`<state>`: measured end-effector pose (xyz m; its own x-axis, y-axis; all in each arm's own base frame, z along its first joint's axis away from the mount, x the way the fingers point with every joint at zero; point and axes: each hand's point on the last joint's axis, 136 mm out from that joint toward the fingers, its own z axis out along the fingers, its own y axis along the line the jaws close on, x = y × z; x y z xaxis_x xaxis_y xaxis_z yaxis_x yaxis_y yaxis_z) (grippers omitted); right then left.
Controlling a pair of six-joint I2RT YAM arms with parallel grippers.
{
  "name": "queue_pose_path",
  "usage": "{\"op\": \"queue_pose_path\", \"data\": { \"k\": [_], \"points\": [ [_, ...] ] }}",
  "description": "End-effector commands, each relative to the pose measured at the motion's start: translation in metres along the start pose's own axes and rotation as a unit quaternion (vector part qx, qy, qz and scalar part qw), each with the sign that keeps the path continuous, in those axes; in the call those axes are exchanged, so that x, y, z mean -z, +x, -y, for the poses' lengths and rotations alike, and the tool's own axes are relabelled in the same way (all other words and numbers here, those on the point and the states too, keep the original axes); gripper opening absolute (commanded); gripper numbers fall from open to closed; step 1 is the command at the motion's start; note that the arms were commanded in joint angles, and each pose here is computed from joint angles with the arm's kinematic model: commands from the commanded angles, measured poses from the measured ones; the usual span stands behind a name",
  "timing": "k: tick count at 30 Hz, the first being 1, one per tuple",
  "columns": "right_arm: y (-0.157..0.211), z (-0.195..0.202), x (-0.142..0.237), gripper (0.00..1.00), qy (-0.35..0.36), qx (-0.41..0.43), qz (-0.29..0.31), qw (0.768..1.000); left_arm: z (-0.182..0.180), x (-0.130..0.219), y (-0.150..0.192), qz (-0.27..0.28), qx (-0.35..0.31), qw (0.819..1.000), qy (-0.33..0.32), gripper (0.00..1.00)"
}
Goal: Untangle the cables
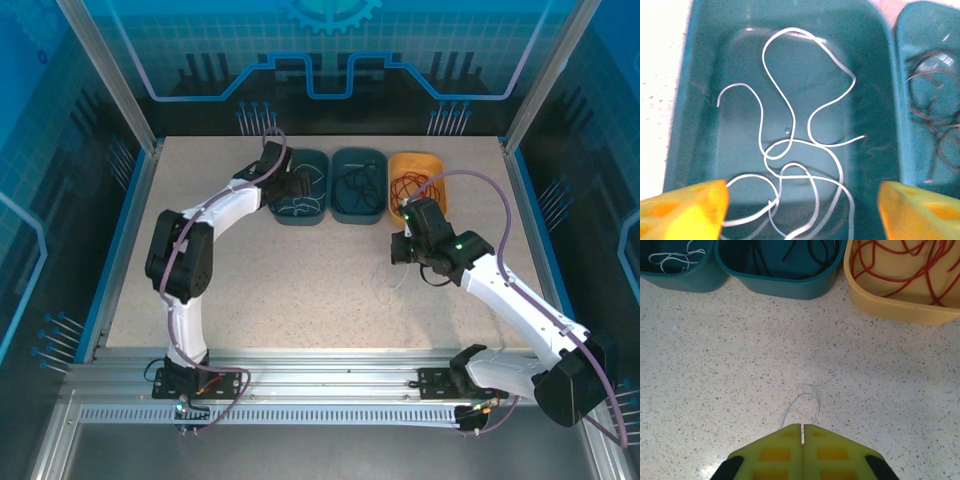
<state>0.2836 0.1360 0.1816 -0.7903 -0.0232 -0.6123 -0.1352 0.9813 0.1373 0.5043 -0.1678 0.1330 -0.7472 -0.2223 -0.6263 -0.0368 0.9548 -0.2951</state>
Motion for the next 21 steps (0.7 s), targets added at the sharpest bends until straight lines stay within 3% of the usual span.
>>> {"op": "queue_pose_path", "data": {
  "k": [1,11,21],
  "points": [
    [-0.015,-0.010,0.018,0.00,-0.018,0.002,0.027,0.999,0.017,0.058,-0.030,0.060,0.031,0.997,0.038,0.99],
    [-0.043,-0.033,0.056,0.00,-0.031,0.048,0.066,0.996,-0.003,0.161,-0.017,0.127,0.053,0.989,0.050,0.99],
    [-0.089,-0.073,0.092,0.00,-0.068,0.105,0.097,0.987,-0.046,0.224,0.027,0.197,0.085,0.976,0.046,0.99]
  ]
}}
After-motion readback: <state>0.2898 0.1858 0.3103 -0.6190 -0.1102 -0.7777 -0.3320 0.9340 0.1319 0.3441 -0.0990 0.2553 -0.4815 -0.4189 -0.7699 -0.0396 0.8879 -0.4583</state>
